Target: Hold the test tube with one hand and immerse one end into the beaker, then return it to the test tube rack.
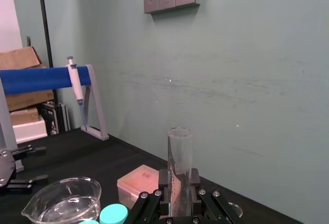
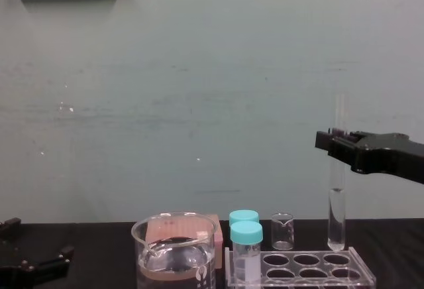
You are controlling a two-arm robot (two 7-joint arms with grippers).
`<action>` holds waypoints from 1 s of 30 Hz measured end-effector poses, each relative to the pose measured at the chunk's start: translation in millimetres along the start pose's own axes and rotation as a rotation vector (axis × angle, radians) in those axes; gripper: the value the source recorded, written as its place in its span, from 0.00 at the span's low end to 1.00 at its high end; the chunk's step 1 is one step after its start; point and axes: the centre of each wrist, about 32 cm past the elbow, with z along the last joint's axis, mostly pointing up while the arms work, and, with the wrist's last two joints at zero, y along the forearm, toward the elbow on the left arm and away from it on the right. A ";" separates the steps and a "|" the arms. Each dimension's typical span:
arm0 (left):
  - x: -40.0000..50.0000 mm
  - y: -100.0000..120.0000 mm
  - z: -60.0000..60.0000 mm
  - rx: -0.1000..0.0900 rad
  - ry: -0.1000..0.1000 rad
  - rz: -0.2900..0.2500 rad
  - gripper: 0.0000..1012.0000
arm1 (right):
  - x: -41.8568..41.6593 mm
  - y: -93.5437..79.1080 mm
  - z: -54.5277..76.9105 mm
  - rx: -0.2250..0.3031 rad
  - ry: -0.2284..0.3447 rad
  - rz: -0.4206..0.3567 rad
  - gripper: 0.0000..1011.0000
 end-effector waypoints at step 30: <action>0.0 0.0 0.0 0.000 0.000 0.000 0.99 | -0.8 5.7 -21.0 -0.069 0.010 0.003 0.22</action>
